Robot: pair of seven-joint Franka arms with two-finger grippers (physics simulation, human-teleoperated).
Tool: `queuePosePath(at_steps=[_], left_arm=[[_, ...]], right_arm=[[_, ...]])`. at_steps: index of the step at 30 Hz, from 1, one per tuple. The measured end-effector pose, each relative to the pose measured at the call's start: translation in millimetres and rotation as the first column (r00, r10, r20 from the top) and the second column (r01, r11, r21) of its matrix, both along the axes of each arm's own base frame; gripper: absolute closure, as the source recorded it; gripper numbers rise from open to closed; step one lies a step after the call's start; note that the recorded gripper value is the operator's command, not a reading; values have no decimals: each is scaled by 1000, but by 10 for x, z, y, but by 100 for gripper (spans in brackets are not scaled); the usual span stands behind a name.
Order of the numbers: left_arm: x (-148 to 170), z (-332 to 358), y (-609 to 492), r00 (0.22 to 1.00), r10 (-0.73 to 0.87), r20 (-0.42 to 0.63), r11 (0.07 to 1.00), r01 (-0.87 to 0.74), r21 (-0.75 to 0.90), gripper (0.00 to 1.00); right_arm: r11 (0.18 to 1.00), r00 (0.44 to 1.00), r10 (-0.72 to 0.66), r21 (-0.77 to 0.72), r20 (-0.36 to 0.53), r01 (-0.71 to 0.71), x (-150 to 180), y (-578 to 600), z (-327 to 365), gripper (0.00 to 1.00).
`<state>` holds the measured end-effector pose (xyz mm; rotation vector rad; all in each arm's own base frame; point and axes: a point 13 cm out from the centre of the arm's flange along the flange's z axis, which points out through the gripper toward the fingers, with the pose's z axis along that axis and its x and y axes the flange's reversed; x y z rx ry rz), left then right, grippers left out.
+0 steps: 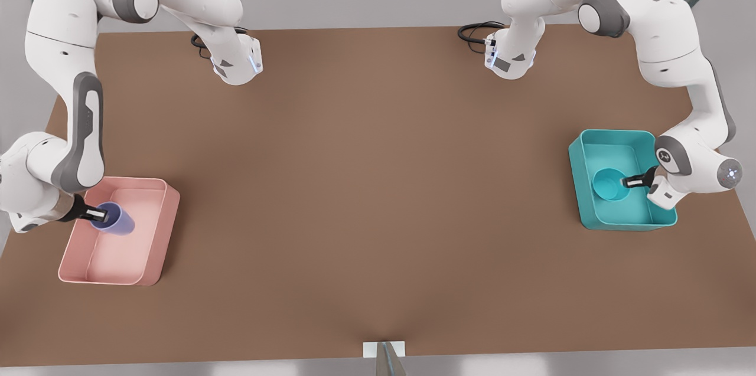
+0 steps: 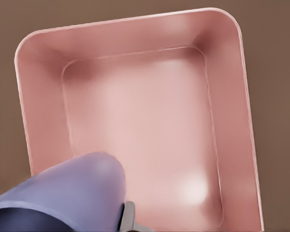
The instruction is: Put the bowls and cups in different boxes
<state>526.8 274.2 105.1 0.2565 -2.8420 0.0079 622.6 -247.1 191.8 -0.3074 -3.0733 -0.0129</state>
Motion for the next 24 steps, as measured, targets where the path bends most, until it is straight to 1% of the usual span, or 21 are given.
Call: queuePosePath(at_steps=[1,2,4,6,7,8,9,10,13,15,19,21,23,24], left_arm=[[42,85,14,1000,-5,17,1000,5,3,0],[119,328,65,999,-14,47,1000,13,15,0],[313,1081,69,991,-72,109,996,66,55,0],[746,1932,-891,952,-257,165,966,250,65,0],[992,2333,-1608,910,-365,195,931,359,69,0],[1108,2670,-2201,869,-445,215,895,439,77,0],[1129,2917,-2555,845,-486,224,873,481,82,0],[1114,3089,-2737,834,-504,224,863,498,86,0],[1033,3248,-2799,850,-491,188,871,485,83,0],[924,3274,-2866,860,-486,155,874,481,68,0],[699,3300,-3186,857,-506,94,862,505,37,0],[622,3335,-3190,865,-496,75,868,495,33,0],[571,3340,-3200,871,-487,59,873,486,29,0],[549,3343,-3210,874,-484,53,875,483,27,0]], right_arm=[[1000,1000,9,13,-22,-8,-26,-30,-192,79],[999,999,21,25,-40,-20,-48,-32,-396,79],[998,997,48,39,-58,-46,-66,-23,-693,79],[996,995,75,46,-59,-72,-58,-10,-890,79],[995,995,87,48,-57,-84,-41,-5,-958,79],[994,994,98,48,-53,-95,-25,-8,-1007,79],[993,993,109,48,-48,-106,-6,-12,-1033,63],[992,992,120,46,-45,-118,5,-12,-1062,0],[989,988,146,19,-45,-145,27,-60,-1084,0],[987,987,159,1,-31,-159,87,-52,-924,0],[983,983,182,-3,19,-182,177,58,-112,0],[976,975,215,-2,57,-216,229,255,471,1],[960,955,280,-11,97,-280,478,780,1044,0],[949,944,313,-12,102,-314,570,1129,1246,0]])
